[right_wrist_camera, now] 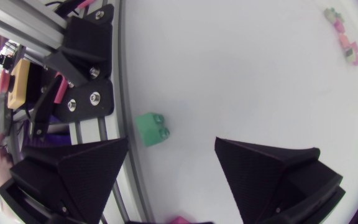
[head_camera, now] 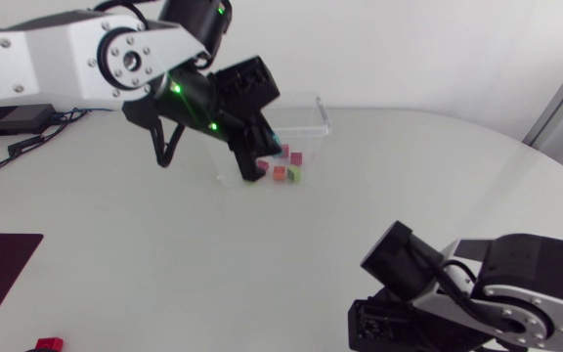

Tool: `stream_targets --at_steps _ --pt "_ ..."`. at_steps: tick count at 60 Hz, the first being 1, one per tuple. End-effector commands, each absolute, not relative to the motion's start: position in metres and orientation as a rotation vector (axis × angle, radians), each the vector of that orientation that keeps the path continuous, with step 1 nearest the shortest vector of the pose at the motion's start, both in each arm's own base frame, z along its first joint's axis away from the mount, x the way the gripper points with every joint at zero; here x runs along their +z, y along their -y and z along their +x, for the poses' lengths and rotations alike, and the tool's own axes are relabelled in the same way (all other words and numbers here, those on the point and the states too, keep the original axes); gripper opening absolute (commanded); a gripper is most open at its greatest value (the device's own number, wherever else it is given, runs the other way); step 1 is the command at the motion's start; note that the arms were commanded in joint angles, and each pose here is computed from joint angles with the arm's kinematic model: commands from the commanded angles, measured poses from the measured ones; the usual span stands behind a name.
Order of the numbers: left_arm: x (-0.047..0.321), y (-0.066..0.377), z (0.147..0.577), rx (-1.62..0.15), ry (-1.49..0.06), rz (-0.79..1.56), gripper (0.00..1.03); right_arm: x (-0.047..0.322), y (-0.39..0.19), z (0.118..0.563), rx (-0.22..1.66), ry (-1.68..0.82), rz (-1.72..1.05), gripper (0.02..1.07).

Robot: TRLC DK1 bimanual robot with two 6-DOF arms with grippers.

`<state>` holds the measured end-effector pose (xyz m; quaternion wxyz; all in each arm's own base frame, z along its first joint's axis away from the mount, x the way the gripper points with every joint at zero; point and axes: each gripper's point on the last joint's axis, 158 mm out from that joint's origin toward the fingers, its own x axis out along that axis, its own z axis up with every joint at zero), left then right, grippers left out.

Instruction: Pick up the duplo bricks and place them in the container

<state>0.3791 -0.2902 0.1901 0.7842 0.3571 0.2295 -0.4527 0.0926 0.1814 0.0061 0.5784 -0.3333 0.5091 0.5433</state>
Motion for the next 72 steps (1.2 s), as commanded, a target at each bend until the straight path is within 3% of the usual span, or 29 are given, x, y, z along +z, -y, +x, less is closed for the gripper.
stream_targets --at_steps 1,11,31,38,51,59,63,65,69,70,72 --pt "0.204 0.288 0.405 -0.913 -0.484 0.693 0.21 0.002 -0.183 0.089 1.305 -1.199 -0.826 1.02" --pt "0.21 0.279 0.448 -0.807 -0.47 0.583 0.21 -0.007 -0.185 0.091 1.301 -1.208 -0.871 1.02" --pt "0.171 0.269 0.508 -0.671 -0.526 0.53 0.21 -0.026 -0.193 0.094 1.3 -1.217 -0.955 0.96" --pt "0.162 0.268 0.521 -0.646 -0.53 0.532 0.21 -0.03 -0.196 0.092 1.308 -1.214 -0.961 0.84" --pt "0.165 0.256 0.557 -0.556 -0.488 0.51 0.21 -0.032 -0.201 0.086 1.323 -1.209 -0.931 0.39" --pt "0.164 0.249 0.571 -0.529 -0.487 0.492 0.21 -0.032 -0.203 0.086 1.311 -1.2 -0.904 0.38" --pt "0.162 0.245 0.577 -0.503 -0.493 0.489 0.31 -0.025 -0.206 0.091 1.304 -1.171 -0.884 0.38" --pt "0.161 0.242 0.58 -0.49 -0.495 0.489 0.47 -0.021 -0.207 0.095 1.294 -1.154 -0.872 0.38" --pt "0.16 0.237 0.582 -0.47 -0.498 0.491 0.9 -0.01 -0.211 0.105 1.277 -1.119 -0.845 0.38" --pt "0.16 0.234 0.584 -0.458 -0.5 0.493 0.97 -0.008 -0.212 0.107 1.271 -1.112 -0.838 0.38" --pt "0.161 0.232 0.584 -0.452 -0.501 0.493 0.99 -0.003 -0.213 0.114 1.255 -1.098 -0.82 0.38"
